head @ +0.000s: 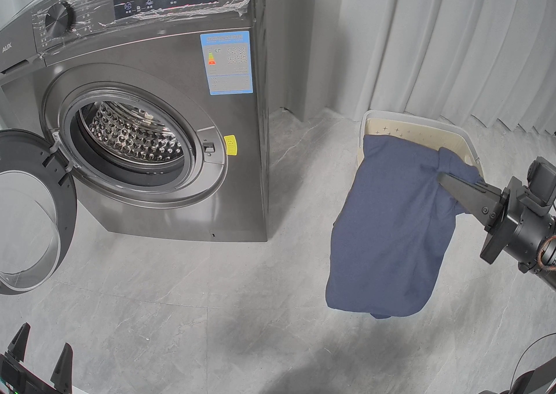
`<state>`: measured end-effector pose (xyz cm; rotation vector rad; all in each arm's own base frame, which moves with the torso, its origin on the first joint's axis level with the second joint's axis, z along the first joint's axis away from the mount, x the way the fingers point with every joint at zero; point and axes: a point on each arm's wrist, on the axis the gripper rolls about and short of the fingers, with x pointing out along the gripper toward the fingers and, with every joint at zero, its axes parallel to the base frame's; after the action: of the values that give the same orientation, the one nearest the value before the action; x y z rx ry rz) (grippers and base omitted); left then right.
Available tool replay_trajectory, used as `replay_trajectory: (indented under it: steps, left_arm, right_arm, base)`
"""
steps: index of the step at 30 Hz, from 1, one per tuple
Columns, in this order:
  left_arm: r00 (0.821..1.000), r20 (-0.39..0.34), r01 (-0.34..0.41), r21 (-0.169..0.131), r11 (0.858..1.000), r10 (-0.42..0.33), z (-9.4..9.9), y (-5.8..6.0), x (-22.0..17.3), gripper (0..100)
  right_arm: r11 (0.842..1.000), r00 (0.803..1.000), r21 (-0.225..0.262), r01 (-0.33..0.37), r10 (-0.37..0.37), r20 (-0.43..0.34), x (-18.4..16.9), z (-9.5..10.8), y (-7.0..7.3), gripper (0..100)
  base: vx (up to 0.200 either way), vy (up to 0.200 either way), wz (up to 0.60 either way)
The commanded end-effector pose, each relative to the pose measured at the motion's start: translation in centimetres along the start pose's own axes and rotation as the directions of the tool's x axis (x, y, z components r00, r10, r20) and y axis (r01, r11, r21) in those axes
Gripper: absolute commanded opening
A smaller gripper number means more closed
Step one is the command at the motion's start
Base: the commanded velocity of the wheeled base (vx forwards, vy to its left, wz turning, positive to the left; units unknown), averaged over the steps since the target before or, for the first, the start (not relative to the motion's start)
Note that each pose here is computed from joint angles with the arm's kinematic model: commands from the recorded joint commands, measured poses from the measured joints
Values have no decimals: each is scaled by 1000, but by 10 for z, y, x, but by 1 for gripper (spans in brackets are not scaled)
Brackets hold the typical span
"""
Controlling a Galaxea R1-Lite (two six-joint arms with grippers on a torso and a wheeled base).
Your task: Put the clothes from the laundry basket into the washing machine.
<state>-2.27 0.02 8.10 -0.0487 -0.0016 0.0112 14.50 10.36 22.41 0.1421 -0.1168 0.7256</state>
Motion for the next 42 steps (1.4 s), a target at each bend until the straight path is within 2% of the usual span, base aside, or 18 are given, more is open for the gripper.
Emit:
replay_trajectory:
  steps: [1, 9, 18, 30, 42]
  left_arm:
    - [1000, -1, 0, 0, 1000, 0, -5, 0, 0, 100]
    - [1000, -3, -1, 0, 1000, 1, -5, 0, 0, 100]
    - [1000, -3, -1, 0, 1000, 1, -5, 0, 0, 100]
    - [1000, -1, -1, 0, 1000, 1, -5, 0, 0, 100]
    - [1000, -3, -1, 0, 1000, 1, -5, 0, 0, 100]
  right_arm:
    - [1000, 1000, 1, 0, 0, -2, 0, 0, 0, 0]
    - [1000, 1000, 1, 0, 0, -4, 0, -1, 0, 0]
    - [1000, 1000, 1, 3, -3, -6, -1, -2, -1, 0]
    - [1000, 1000, 1, 5, -5, -9, -1, -2, -1, 0]
    - [1000, 1000, 1, 7, -7, -11, -1, -2, -1, 0]
  base:
    - [0, 200, 0]
    - [0, 200, 0]
    - [0, 0, 0]
    - [-200, 0, 0]
    - [0, 17, 0]
